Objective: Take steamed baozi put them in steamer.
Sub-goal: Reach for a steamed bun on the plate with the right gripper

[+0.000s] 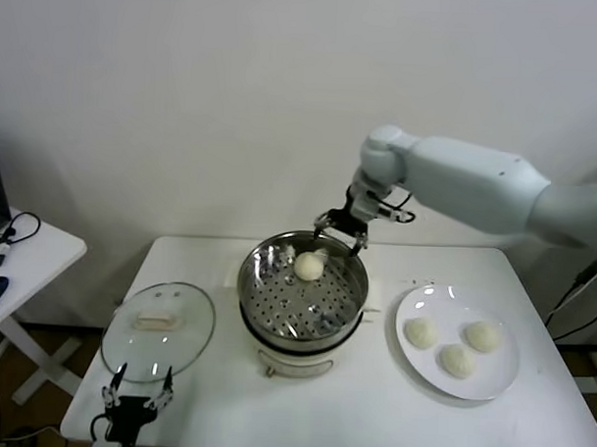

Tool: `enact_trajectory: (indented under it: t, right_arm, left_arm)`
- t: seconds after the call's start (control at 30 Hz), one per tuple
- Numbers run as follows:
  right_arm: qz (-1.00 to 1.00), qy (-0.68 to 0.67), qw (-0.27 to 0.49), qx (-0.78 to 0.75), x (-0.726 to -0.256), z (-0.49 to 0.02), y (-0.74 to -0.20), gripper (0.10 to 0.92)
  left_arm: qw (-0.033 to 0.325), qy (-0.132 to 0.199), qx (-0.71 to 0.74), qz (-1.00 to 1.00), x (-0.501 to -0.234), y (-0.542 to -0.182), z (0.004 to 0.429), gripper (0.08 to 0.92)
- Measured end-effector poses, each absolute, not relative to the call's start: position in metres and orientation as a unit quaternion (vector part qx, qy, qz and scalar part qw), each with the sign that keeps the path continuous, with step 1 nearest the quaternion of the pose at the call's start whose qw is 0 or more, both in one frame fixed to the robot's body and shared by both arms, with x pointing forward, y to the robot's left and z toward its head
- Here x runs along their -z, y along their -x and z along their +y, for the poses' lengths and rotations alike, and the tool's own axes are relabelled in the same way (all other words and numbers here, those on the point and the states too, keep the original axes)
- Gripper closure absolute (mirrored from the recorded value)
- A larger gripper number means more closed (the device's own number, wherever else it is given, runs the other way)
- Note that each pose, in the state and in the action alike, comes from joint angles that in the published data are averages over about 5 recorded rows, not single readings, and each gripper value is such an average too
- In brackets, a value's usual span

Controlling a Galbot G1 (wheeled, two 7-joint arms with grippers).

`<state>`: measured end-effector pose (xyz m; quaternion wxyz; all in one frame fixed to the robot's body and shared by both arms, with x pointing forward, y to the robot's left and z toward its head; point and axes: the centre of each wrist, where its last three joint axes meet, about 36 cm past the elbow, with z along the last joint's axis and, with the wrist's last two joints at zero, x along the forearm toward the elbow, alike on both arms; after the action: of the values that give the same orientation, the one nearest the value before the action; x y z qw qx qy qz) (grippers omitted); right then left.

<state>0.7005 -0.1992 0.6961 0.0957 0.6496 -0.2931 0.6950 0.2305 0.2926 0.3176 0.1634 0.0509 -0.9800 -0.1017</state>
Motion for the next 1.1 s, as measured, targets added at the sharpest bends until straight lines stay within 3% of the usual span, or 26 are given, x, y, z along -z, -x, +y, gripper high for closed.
enact_trajectory:
  t: [0.23, 0.57, 1.1]
  right_arm:
    - [-0.407, -0.598, 0.216, -0.656, -0.700, -0.276, -0.673, 0.200]
    - [-0.530, -0.527, 0.347, -0.566, -0.633, -0.351, -0.618, 0.200]
    - [-0.571, -0.494, 0.427, -0.498, -0.529, -0.378, -0.588, 0.200]
  left_arm:
    - [0.159, -0.048, 0.102, -0.981, -0.320, -0.233, 0.292, 0.177]
    - [0.156, -0.056, 0.105, -0.981, -0.320, -0.235, 0.294, 0.177]
    - [0.161, -0.066, 0.113, -0.978, -0.319, -0.231, 0.300, 0.177]
